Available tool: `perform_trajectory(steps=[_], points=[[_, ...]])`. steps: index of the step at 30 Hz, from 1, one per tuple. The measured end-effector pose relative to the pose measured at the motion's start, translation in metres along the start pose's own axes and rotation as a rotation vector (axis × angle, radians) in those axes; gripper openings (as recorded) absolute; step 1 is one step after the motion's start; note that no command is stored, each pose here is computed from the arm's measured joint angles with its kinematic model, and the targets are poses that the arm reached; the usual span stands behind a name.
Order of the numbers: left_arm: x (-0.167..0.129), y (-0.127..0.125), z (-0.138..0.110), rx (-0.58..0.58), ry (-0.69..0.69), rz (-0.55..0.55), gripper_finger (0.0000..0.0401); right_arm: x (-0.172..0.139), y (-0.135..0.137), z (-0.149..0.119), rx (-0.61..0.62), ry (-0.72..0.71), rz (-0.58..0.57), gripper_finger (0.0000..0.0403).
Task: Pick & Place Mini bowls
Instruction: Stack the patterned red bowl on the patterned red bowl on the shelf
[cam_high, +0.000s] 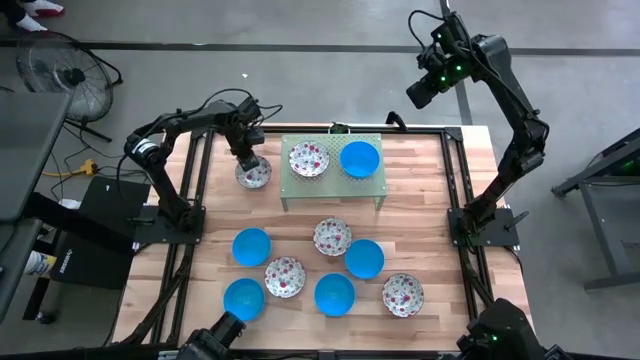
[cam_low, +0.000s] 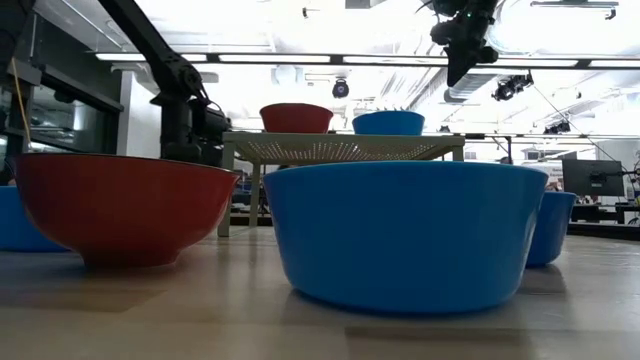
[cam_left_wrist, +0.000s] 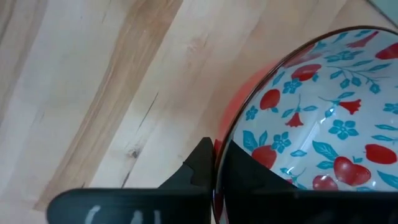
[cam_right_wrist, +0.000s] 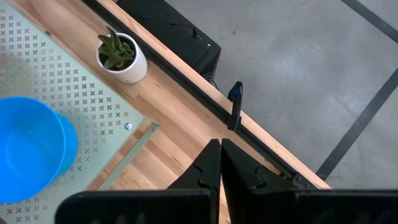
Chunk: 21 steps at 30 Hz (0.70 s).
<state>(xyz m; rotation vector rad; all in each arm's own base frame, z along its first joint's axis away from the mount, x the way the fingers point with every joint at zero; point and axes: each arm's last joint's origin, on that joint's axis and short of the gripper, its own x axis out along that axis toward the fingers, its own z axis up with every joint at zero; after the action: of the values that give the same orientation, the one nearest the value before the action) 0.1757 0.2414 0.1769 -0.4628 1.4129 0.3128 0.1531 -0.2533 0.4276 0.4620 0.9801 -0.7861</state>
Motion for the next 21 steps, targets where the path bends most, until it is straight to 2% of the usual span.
perform_trajectory(steps=[6, 15, 21], points=[[-0.017, 0.002, 0.008, 0.029, 0.009, 0.023, 0.0005, 0.0, 0.0, 0.0, -0.008, 0.0, 0.0, 0.0], [-0.047, -0.003, 0.012, 0.071, 0.04, -0.039, 0.0005, 0.0, 0.0, 0.0, -0.025, 0.0, 0.001, 0.0], [-0.072, -0.004, 0.017, 0.088, 0.04, -0.042, 0.0005, 0.0, 0.0, 0.0, -0.044, 0.0, 0.014, 0.0]])
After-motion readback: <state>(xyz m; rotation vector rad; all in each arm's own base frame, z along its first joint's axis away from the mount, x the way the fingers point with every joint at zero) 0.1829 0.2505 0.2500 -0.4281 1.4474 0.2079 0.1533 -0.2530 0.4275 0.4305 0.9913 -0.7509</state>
